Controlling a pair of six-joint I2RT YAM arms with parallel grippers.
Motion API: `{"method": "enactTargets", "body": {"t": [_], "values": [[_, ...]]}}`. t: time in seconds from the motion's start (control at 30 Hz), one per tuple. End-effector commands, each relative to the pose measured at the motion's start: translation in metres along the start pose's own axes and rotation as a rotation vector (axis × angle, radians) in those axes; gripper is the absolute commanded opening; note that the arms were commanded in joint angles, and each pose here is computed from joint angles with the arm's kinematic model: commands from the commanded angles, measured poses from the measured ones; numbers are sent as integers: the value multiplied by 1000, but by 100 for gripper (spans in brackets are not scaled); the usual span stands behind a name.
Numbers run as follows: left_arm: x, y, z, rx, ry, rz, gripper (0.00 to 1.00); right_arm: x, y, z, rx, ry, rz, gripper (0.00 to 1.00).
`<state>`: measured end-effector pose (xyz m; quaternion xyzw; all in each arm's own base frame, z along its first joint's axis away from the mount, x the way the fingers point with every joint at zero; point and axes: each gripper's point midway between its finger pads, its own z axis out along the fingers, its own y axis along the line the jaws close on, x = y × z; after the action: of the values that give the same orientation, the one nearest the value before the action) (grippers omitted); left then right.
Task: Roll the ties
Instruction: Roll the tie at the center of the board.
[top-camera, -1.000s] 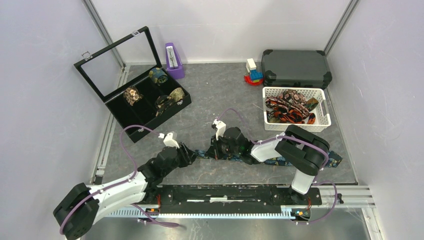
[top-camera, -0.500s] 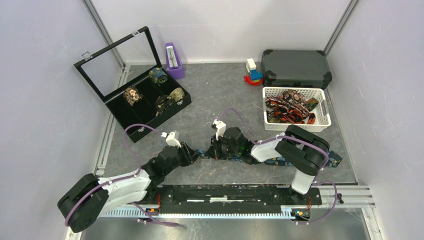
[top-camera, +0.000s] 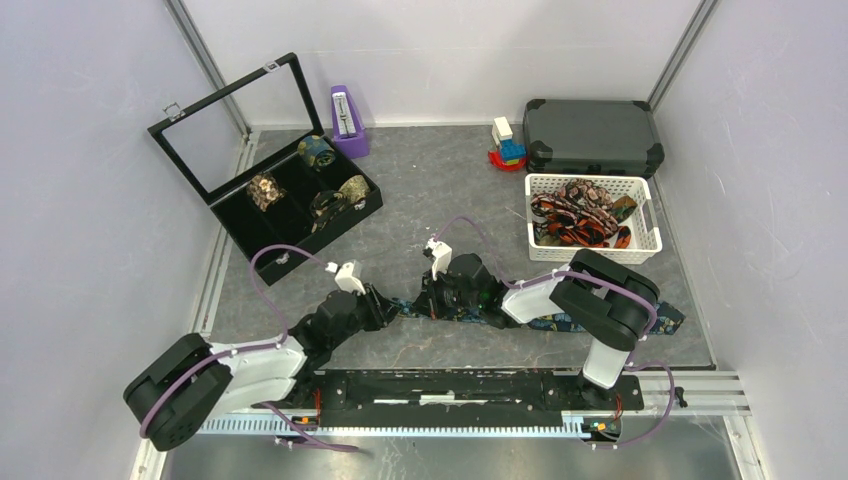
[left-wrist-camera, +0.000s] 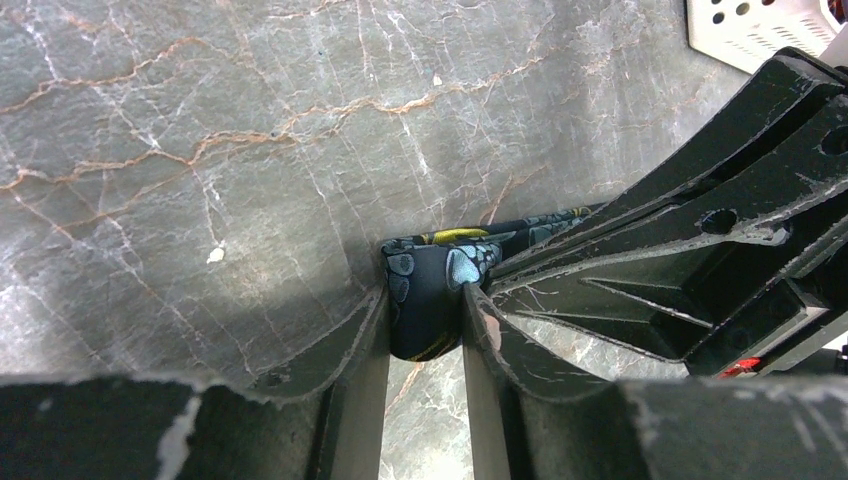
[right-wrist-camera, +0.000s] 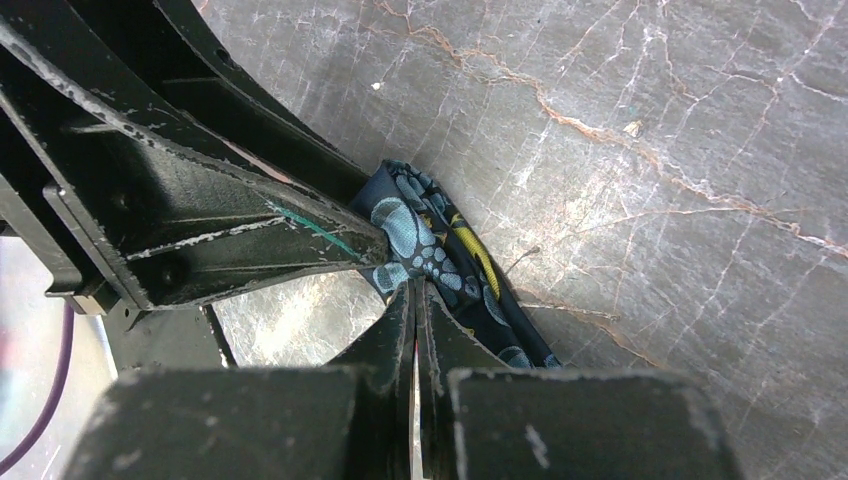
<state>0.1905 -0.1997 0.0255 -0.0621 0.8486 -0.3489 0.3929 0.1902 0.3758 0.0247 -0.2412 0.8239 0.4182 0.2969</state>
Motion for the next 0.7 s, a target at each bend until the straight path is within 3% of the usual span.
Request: {"method": "enactTargets", "body": {"t": [0.0,0.33,0.43,0.67], "values": [[1,-5,2,48,0,58,34,42,-30,-5,101,135,5,0],[-9,-4,-1,-22,10,80,11,31,-23,-8,92,117,-4,1],[-18,6,-9,-116,-3,79,2,16,-11,-14,71,82,-8,17],[-27,18,-22,-235,-10,81,2,-18,8,-21,53,8,-21,20]]}}
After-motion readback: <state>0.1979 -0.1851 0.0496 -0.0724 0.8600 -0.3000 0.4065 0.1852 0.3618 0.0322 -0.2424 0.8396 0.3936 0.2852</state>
